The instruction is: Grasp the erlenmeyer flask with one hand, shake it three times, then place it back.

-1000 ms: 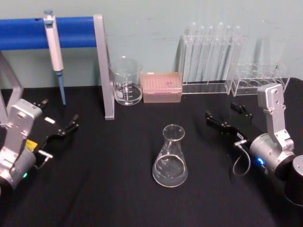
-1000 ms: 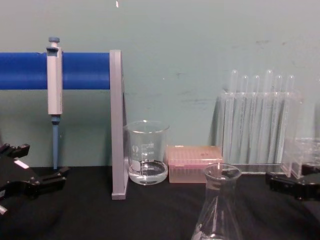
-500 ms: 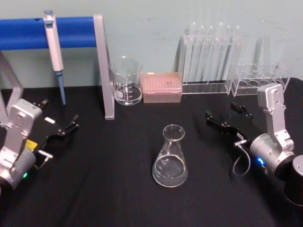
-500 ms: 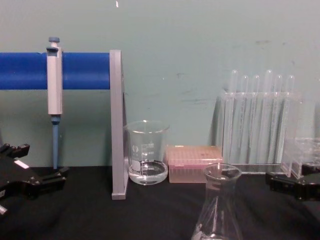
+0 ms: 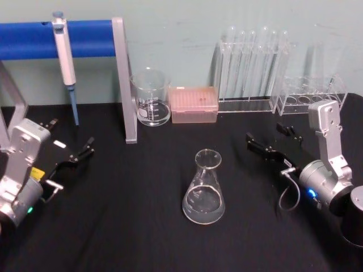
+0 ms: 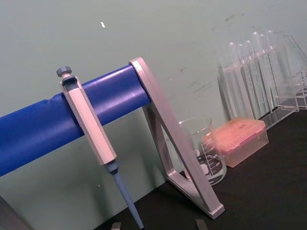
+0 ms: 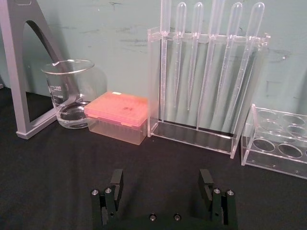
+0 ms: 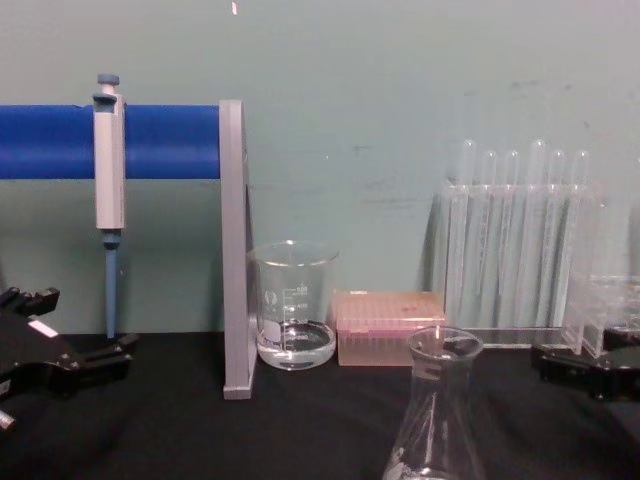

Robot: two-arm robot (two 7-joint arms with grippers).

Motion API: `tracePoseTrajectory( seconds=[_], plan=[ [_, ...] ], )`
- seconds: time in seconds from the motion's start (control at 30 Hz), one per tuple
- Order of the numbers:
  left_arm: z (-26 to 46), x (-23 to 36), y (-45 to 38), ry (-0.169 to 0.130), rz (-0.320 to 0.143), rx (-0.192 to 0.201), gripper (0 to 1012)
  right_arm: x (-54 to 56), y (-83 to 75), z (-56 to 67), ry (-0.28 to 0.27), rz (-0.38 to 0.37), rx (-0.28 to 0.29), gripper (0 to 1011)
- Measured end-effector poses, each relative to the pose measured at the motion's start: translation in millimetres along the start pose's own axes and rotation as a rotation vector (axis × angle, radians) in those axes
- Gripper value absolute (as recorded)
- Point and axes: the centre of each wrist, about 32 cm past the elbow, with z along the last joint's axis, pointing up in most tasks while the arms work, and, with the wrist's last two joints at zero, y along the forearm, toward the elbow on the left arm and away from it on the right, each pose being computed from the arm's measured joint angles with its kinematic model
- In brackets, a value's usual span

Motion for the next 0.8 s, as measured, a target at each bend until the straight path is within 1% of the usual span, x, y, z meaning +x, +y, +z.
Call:
tracePoseTrajectory(
  seconds=[0.8],
  plan=[
    [0.0, 0.0, 0.0, 0.0, 0.0, 0.0, 1001, 0.0, 0.0, 0.0, 0.0, 0.0, 0.0, 1000]
  ],
)
